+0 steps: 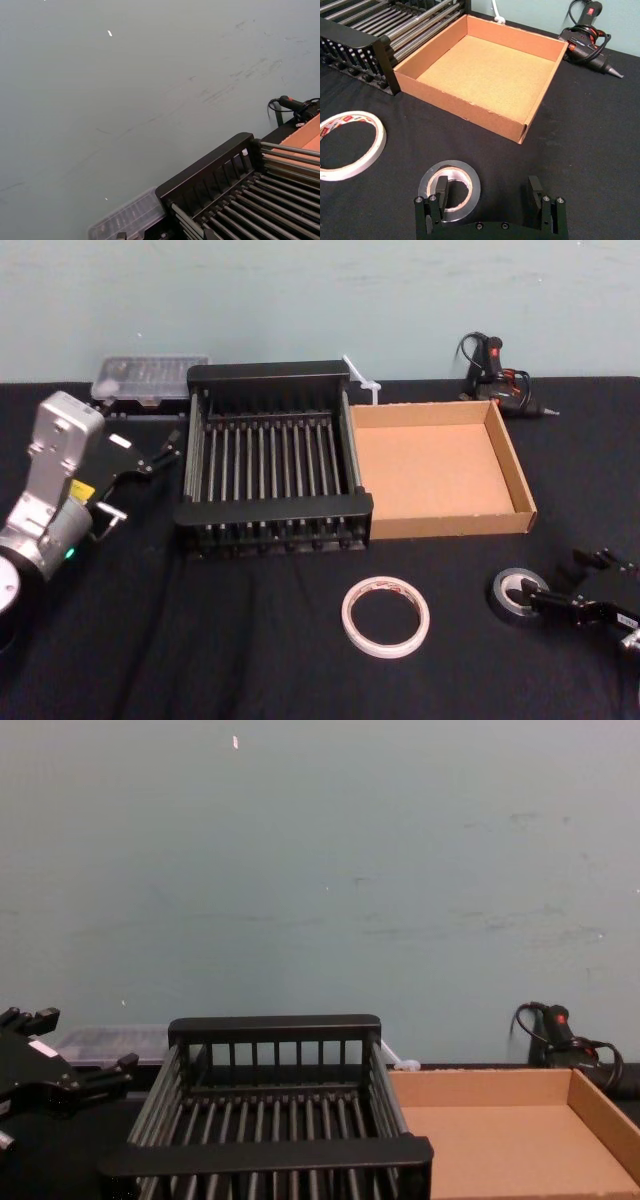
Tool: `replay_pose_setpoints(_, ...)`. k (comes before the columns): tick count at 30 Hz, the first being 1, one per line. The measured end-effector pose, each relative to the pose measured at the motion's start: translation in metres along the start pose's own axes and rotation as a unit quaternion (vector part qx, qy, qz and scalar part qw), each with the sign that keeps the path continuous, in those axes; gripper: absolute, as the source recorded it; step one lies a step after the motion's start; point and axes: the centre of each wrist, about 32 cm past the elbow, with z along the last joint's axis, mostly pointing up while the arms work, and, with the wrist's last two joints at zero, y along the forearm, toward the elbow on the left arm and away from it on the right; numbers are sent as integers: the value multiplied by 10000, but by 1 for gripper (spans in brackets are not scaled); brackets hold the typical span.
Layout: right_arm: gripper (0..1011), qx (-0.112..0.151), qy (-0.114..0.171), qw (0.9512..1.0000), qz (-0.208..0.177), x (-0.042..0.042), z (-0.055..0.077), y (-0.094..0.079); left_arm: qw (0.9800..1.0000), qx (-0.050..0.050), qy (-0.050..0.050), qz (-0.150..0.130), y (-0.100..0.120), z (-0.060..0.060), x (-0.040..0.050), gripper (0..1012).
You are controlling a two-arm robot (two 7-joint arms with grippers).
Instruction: Pick up the white tape and place it into the black box , Pick up the silver tape and place it into the brown box.
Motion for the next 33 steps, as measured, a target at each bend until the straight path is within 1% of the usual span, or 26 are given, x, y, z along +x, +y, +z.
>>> replay_pose_setpoints(18, 1002, -144, 68, 9999, 34, 20, -11, 94, 10000, 0, 0, 0, 0, 0, 0, 1001)
replay_pose_setpoints(33, 1002, -221, 71, 9997, 65, 22, 5, 163, 10000, 0, 0, 0, 0, 0, 0, 1001)
